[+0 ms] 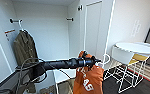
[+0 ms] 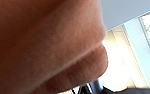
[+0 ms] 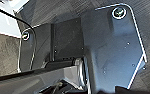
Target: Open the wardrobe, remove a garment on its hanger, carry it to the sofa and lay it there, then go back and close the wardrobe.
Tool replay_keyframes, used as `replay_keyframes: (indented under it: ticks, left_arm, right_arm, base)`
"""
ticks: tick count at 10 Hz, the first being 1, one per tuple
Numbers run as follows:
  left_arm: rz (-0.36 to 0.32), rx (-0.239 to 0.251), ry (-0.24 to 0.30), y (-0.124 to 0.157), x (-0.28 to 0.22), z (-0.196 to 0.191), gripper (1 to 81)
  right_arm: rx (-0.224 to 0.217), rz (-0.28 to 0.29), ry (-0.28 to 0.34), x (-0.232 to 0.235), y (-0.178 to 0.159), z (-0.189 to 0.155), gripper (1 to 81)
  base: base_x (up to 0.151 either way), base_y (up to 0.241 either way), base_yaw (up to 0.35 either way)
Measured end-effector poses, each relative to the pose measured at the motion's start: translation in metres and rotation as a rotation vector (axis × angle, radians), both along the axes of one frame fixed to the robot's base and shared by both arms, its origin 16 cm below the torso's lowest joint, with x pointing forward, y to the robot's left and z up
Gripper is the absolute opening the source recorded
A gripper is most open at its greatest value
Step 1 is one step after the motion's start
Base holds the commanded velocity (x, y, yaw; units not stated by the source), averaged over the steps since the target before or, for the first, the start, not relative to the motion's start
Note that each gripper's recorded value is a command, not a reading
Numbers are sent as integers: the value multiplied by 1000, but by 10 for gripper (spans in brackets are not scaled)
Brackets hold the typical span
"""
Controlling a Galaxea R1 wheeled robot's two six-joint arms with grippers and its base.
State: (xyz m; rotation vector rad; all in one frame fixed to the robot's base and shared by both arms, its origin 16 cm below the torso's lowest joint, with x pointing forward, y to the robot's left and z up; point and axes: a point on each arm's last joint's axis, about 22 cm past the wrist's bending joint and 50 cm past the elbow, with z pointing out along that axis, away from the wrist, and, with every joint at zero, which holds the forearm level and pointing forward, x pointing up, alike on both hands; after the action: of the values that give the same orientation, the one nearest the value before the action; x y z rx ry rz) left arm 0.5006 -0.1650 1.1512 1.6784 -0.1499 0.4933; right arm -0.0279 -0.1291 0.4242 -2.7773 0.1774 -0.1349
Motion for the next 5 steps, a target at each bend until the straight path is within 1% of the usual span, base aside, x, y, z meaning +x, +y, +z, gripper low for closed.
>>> replay_keyframes:
  ticks: [3, 5]
  left_arm:
    - [-5, 4, 42, -4, 8, -23, 10]
    - [-1, 4, 39, -2, 11, -22, 10]
  right_arm:
    - [0, 0, 34, -13, 0, 0, 811]
    - [0, 1, 33, -11, 0, 0, 811]
  base:
    - [0, 0, -245]
    - [0, 0, -244]
